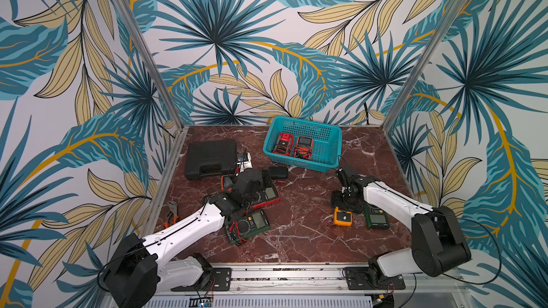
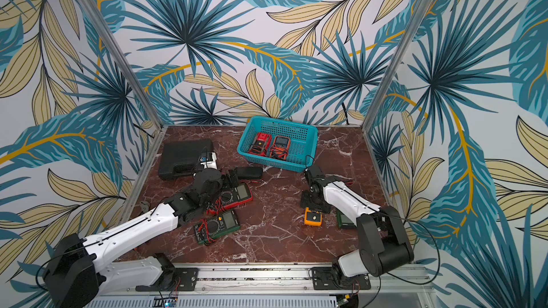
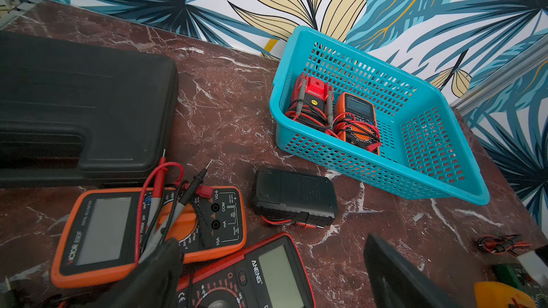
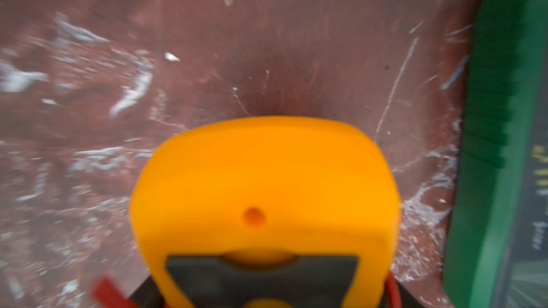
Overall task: Put the multimeter into the basket
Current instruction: Pick up the multimeter from the center of the board, then place the multimeter in the basket.
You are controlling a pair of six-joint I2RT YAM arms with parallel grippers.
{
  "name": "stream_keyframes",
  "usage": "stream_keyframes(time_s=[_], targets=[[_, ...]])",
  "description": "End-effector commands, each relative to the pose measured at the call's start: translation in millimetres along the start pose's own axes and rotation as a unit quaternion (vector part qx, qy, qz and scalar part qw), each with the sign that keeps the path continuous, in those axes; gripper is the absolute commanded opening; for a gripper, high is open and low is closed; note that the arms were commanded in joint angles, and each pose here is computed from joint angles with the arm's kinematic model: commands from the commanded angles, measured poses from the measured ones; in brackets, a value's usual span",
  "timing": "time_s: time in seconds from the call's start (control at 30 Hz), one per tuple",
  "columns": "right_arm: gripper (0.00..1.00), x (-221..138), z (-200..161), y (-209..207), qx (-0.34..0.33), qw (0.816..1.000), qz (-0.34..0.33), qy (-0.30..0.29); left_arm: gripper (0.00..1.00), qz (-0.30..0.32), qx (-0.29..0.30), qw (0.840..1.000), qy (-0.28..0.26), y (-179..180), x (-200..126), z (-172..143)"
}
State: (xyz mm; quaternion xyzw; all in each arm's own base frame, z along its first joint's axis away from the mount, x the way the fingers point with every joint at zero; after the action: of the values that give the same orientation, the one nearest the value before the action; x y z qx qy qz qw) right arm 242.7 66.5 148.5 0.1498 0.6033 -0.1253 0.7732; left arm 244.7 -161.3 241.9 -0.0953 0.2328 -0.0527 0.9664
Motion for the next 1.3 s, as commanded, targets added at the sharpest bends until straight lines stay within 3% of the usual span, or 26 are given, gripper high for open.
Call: stream_keyframes(time_s=[0.0, 0.37, 0.63, 0.87, 1.03, 1.27], targets=[[0.36, -22, -2, -3, 0.012, 1.000, 0.013, -0.025, 1.00, 0.011, -0.003, 1.000, 0.000, 5, -1, -2], [0.33, -113, 24, 7, 0.045, 0.987, 0.080, -0.133, 1.00, 0.018, -0.006, 1.000, -0.008, 9, -3, -3], [0.33, -144, 76, 38, 0.049, 0.976, 0.075, -0.196, 1.00, 0.021, 0.005, 1.000, -0.003, 10, -3, -6], [0.33, -134, 133, 83, 0.038, 0.975, 0.062, -0.211, 1.00, 0.019, 0.008, 1.000, 0.001, 12, -3, -10], [0.33, -113, 175, 118, 0.028, 0.974, 0.055, -0.220, 1.00, -0.004, 0.010, 1.000, 0.017, 8, 0, -15], [0.33, -71, 206, 142, 0.032, 0.975, 0.029, -0.220, 1.00, -0.030, 0.005, 0.999, 0.039, 5, 1, -20]])
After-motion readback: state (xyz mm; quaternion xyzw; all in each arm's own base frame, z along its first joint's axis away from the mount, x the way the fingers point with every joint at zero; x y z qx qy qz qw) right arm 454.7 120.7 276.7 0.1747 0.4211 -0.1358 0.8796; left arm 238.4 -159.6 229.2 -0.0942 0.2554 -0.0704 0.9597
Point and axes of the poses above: each gripper's point midway between its finger pads, its own x axis out along the fingers, its own y axis along the line the jaws close on, z = x × y, the point moved 10 cm from there along -x, back along the fingers, and after that the axes turned 8 degrees about x, right-handed, at the moved point
